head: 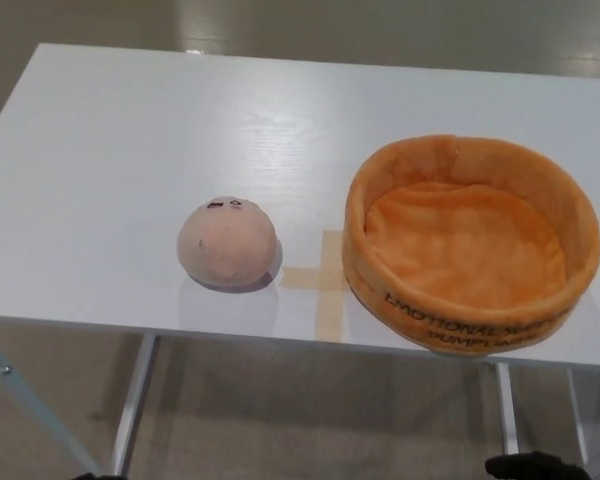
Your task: Use the left hand to pick up the pink round toy on the left and place it inside the orange plate on the desk.
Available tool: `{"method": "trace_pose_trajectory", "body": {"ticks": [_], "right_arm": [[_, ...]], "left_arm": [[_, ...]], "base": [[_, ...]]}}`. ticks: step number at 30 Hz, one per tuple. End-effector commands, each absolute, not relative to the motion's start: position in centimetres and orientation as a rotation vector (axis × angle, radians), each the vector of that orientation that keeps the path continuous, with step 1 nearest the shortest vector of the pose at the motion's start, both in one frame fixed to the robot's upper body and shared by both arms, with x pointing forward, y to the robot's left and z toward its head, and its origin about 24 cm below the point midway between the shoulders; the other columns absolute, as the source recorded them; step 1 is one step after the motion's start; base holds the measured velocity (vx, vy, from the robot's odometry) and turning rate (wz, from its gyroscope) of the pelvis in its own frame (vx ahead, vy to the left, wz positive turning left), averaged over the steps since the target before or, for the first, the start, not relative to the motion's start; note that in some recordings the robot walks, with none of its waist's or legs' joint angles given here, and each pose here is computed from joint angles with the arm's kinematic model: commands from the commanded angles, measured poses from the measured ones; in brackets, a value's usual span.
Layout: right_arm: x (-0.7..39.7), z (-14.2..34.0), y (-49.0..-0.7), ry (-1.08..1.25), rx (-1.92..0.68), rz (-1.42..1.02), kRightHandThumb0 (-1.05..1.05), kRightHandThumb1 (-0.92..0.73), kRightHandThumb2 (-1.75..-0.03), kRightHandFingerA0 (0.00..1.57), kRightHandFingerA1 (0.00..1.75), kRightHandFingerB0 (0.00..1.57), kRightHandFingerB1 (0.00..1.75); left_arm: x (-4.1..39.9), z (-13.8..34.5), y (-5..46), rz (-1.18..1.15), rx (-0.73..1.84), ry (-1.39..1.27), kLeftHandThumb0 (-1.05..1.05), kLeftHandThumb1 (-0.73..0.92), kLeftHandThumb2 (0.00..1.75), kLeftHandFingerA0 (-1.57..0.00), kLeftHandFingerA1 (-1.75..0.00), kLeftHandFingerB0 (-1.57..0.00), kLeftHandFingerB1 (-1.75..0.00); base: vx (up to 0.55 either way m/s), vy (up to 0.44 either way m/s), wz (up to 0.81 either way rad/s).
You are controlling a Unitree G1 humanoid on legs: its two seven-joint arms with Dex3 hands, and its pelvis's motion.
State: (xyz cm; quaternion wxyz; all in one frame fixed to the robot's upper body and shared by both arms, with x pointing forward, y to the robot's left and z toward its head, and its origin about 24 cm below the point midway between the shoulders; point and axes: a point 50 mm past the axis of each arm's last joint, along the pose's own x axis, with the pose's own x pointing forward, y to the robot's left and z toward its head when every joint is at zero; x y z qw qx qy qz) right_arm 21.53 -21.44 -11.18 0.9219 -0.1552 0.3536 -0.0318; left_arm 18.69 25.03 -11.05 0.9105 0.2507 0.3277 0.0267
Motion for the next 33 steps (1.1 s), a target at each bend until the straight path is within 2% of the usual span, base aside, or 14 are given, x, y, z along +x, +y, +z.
{"method": "trace_pose_trajectory", "body": {"ticks": [1,11,14,15,19,20,23,27,31,33], "right_arm": [[21.3,-11.2,-21.4,0.692,-0.305,-0.089,-0.19,-0.58,-0.61,0.62,0.95,0.5,0.77],[21.0,-11.4,-21.5,0.699,-0.31,-0.083,-0.17,-0.58,-0.61,0.62,0.94,0.52,0.77],[20.9,-11.4,-21.7,0.71,-0.319,-0.086,-0.14,-0.59,-0.6,0.64,0.96,0.52,0.76],[20.9,-11.4,-21.7,0.712,-0.315,-0.089,-0.14,-0.59,-0.6,0.64,0.96,0.53,0.77],[21.0,-11.3,-21.8,0.704,-0.299,-0.1,-0.14,-0.57,-0.62,0.67,0.98,0.55,0.79],[21.0,-11.3,-21.8,0.702,-0.3,-0.1,-0.16,-0.57,-0.63,0.7,1.03,0.56,0.81],[21.2,-11.2,-21.8,0.698,-0.3,-0.098,-0.15,-0.57,-0.63,0.71,1.03,0.55,0.8],[21.5,-11.1,-21.6,0.699,-0.305,-0.095,-0.16,-0.58,-0.62,0.64,0.96,0.55,0.79],[21.7,-11.0,-21.4,0.682,-0.308,-0.091,-0.17,-0.57,-0.63,0.68,1.0,0.55,0.8],[21.7,-11.0,-21.4,0.687,-0.317,-0.088,-0.16,-0.58,-0.62,0.67,0.97,0.56,0.79]], "left_arm": [[18.5,-10.8,25.0,0.045,0.535,0.617,-0.26,0.61,0.58,-0.46,-0.42,-0.46,-0.37],[17.7,-10.9,24.4,-0.057,0.512,0.575,-0.25,0.6,0.58,-0.44,-0.4,-0.42,-0.34],[16.8,-10.7,24.3,-0.231,0.562,0.552,-0.29,0.6,0.58,-0.35,-0.36,-0.33,-0.31],[16.6,-10.5,24.3,-0.262,0.564,0.546,-0.35,0.56,0.67,-0.29,-0.4,-0.28,-0.36],[15.8,-9.3,24.3,-0.487,0.606,0.5,-0.34,0.58,0.65,-0.17,-0.36,-0.16,-0.33],[15.7,-8.8,24.3,-0.524,0.607,0.486,-0.31,0.58,0.61,-0.14,-0.35,-0.12,-0.32],[15.4,-7.7,24.0,-0.608,0.615,0.446,-0.3,0.57,0.62,-0.14,-0.35,-0.11,-0.32],[15.1,-4.1,22.7,-0.785,0.647,0.321,-0.3,0.59,0.63,-0.19,-0.37,-0.1,-0.31],[15.1,-1.8,21.5,-0.896,0.685,0.246,-0.32,0.59,0.66,-0.16,-0.35,-0.09,-0.3],[15.3,-0.1,20.1,-0.98,0.662,0.121,-0.25,0.59,0.62,-0.21,-0.36,-0.13,-0.31]], "base": [[0.0,0.0,0.0],[0.0,0.0,0.0],[0.0,0.0,0.0],[0.0,0.0,0.0],[0.0,0.0,0.0],[0.0,0.0,0.0],[0.0,0.0,0.0],[0.0,0.0,0.0],[0.0,0.0,0.0],[0.0,0.0,0.0]]}}
